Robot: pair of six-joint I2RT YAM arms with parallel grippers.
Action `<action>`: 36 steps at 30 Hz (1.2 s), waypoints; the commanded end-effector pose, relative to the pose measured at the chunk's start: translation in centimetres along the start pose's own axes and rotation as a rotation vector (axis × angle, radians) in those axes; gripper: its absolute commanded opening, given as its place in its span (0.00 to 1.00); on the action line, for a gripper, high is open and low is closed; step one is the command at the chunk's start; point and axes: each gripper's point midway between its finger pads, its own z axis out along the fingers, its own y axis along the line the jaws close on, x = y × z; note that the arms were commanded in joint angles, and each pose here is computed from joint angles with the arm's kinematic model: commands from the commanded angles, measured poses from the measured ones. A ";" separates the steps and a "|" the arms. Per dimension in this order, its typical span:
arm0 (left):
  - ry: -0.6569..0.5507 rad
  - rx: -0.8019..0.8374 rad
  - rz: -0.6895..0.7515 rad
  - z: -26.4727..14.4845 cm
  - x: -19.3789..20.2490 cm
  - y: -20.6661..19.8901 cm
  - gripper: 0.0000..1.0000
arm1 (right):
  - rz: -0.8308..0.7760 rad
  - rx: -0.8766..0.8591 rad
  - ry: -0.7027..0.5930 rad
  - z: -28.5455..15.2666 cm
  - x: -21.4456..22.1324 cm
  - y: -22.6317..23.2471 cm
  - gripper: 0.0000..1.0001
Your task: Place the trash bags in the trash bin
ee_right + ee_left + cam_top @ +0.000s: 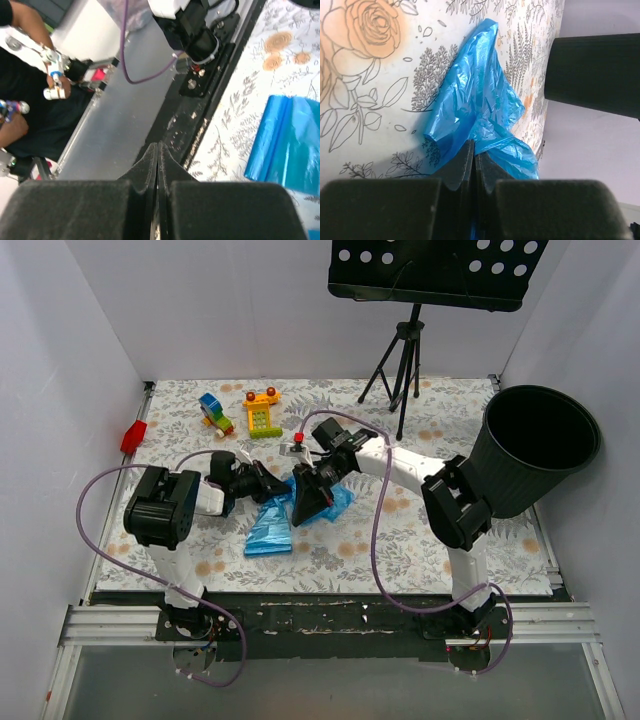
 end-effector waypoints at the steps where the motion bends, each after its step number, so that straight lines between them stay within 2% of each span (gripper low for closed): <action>1: -0.056 0.063 0.101 0.1 -2.0 -2.6 0.00 | 0.125 -0.130 -0.133 -3.5 -3.0 1.8 0.06; 3: -0.020 0.102 0.135 -0.5 -1.0 -3.6 0.00 | 0.055 0.093 -0.119 -5.8 -3.1 -0.8 0.25; 6: 0.014 0.130 0.153 -1.7 0.2 -4.7 0.00 | -0.153 0.430 -0.093 -9.0 -3.8 -3.6 0.48; 9: 0.029 0.146 0.160 -2.7 1.1 -5.6 0.00 | -0.232 0.672 -0.172 -11.1 -5.1 -5.5 0.79; 12: 0.060 0.190 0.206 -3.7 1.9 -6.9 0.00 | -0.189 0.692 -0.199 -10.9 -5.8 -6.5 0.83; 14: 0.087 0.194 0.223 -4.0 2.4 -7.0 0.00 | -0.107 0.655 -0.219 -10.5 -5.9 -7.1 0.84; 16: 0.106 0.212 0.229 -4.4 2.8 -7.5 0.00 | -0.093 0.626 -0.243 -10.0 -6.2 -7.3 0.85; 19: 0.123 0.247 0.216 -4.8 3.1 -8.4 0.00 | -0.156 0.627 -0.236 -8.7 -6.6 -7.4 0.85; 27: 0.108 0.282 0.238 -5.3 2.9 -9.7 0.00 | -0.170 0.582 -0.164 -5.7 -5.0 -7.8 0.87; 36: 0.141 0.348 0.215 -6.6 3.8 -11.3 0.00 | -0.154 0.558 -0.144 -4.9 -3.1 -9.6 0.84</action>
